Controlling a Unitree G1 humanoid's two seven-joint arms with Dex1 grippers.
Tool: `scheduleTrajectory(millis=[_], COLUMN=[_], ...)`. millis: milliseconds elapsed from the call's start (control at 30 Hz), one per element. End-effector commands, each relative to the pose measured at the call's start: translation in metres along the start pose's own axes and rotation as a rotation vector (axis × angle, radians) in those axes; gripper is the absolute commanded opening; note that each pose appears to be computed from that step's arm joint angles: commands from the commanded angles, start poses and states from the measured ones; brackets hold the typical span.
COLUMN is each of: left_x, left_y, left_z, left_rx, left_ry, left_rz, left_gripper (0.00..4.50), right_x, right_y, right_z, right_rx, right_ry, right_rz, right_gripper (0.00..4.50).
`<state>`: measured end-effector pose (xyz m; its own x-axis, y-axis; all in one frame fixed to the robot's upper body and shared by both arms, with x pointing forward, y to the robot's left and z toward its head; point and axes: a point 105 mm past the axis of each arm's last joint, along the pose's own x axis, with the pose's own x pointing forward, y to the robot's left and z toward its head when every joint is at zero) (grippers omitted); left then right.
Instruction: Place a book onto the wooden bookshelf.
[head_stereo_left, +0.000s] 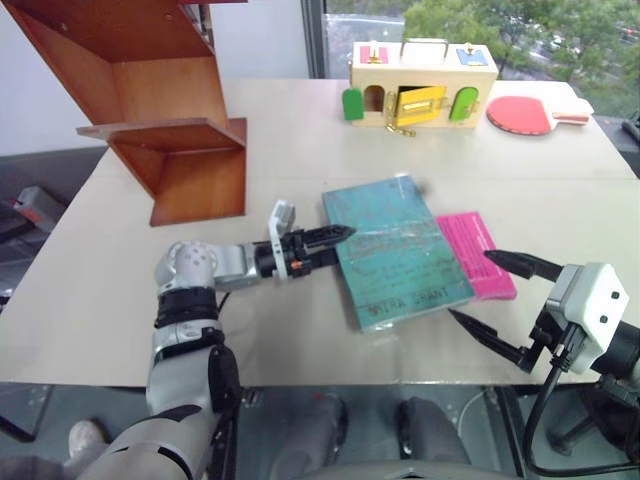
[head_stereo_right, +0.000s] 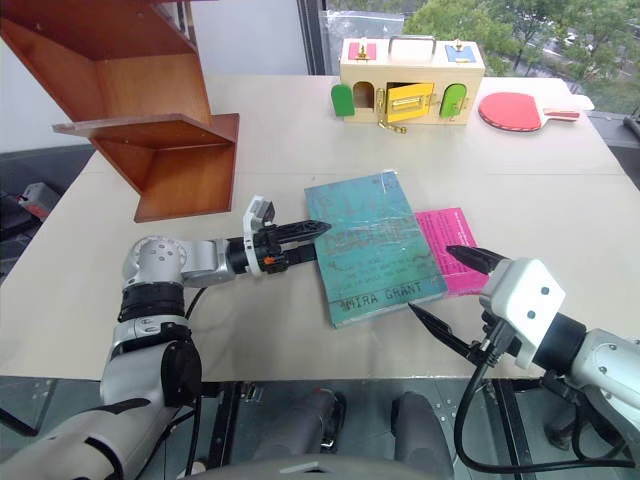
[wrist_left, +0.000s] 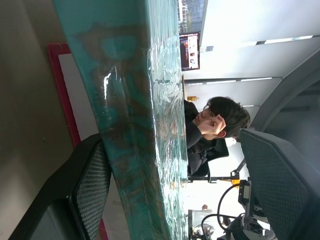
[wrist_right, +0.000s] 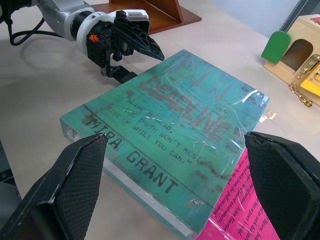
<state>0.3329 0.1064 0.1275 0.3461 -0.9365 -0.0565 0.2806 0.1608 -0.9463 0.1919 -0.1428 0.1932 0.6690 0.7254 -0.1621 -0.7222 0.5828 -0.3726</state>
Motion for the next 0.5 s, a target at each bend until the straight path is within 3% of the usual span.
scheduleTrajectory(millis=[33,167,300,333,500], left_x=[-0.004,-0.001,0.000,-0.002,-0.017], left_y=[-0.006,-0.005,-0.005,-0.007,-0.024], left_z=[0.002,-0.002,-0.003,-0.002,0.008], left_rx=[0.002,-0.008,-0.013,-0.013,0.023], left_ry=[-0.008,0.008,0.012,0.009,-0.020], left_rz=[-0.032,-0.039,-0.047,-0.051,-0.101], left_gripper=[3.56,2.23,0.26,0.05,0.05], right_x=[0.000,0.000,0.000,0.000,0.000], right_y=[0.004,0.004,0.004,0.004,0.004], right_z=[0.007,0.007,0.007,0.007,0.008], right_rx=[-0.027,-0.026,-0.026,-0.026,-0.024], right_ry=[-0.023,-0.025,-0.026,-0.027,-0.031], right_rz=[0.005,0.005,0.006,0.006,0.006], right_gripper=[4.50,4.50,4.50,4.50,4.50])
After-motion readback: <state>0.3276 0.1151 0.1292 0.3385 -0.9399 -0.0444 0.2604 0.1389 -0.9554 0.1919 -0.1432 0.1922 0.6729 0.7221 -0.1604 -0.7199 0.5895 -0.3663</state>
